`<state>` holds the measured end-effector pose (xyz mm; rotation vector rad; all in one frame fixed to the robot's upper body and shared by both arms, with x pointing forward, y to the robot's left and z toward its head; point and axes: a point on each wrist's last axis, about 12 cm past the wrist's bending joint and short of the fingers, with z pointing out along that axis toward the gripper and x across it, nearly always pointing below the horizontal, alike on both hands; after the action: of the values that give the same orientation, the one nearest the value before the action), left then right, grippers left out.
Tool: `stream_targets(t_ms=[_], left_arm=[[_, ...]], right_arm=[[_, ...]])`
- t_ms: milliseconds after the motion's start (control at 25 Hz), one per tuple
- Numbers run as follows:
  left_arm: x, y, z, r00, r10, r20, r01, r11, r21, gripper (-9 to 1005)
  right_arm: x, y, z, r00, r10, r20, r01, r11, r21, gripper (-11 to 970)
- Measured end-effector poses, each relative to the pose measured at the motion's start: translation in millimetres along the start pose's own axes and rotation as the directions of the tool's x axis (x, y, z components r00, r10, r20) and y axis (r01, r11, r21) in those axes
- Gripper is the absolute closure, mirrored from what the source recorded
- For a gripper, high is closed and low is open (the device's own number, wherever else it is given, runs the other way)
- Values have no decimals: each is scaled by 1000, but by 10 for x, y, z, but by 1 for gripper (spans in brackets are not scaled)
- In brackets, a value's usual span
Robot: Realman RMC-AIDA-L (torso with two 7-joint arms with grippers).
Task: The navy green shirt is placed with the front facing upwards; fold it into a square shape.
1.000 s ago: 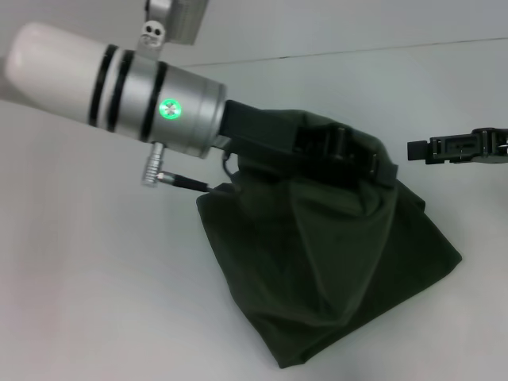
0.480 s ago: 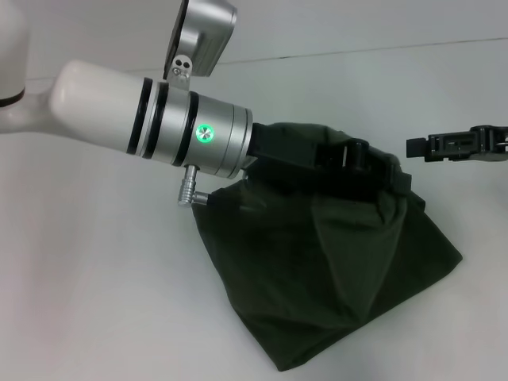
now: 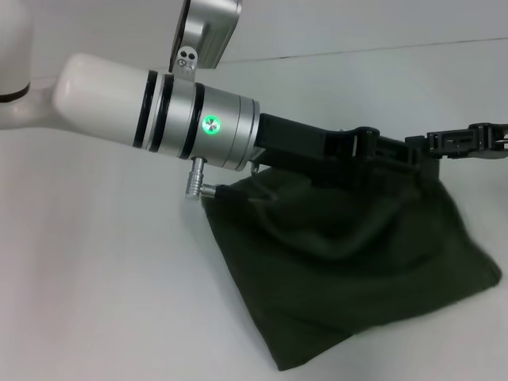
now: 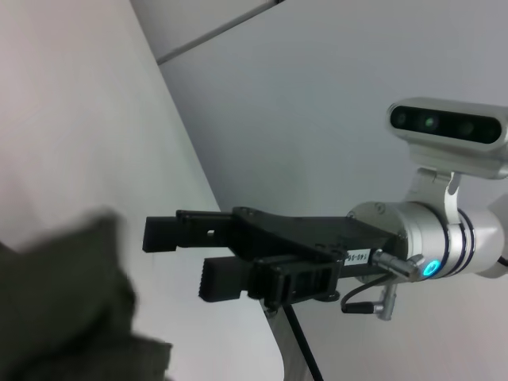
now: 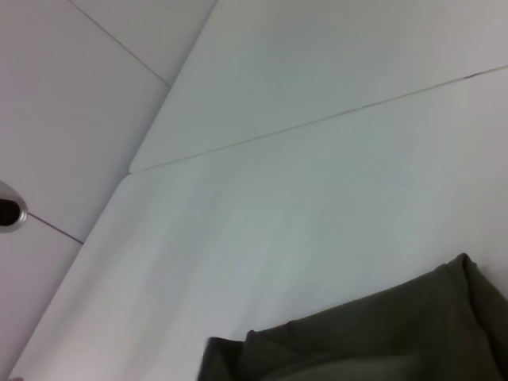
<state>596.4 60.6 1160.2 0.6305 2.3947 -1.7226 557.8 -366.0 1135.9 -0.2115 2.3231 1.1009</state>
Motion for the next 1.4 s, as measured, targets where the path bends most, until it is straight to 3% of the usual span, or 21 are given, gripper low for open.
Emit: stream_targets(t_ms=[280,320,400,640,880,1040,1400], left_arm=[[-46,-22,-223,998,47,33,-47,999,-8,376],[-33,-13,-298,998,57,34,-57,998,-14,355],[-3,11,-467,996,78,35,-77,997,-31,125],[211,181,-1132,997,43,67,-35,992,-123,31],[413,283,-1641,983,-3,182,32,987,-157,30],[460,258,-1828,976,-14,216,46,989,-144,30],[506,286,-2013,963,-32,267,74,986,-151,31]], right_arm=[[10,-17,-21,1000,8,3,-8,1000,8,200],[7,-19,-24,1000,10,4,-10,1000,9,201],[-6,-11,-21,1000,12,3,-12,1000,7,202],[-106,76,100,999,7,-41,-8,1000,-5,206],[-261,244,488,981,-20,-194,30,998,49,209],[-345,402,712,957,-49,-285,69,996,61,211],[-477,541,713,922,-97,-374,142,985,95,216]])
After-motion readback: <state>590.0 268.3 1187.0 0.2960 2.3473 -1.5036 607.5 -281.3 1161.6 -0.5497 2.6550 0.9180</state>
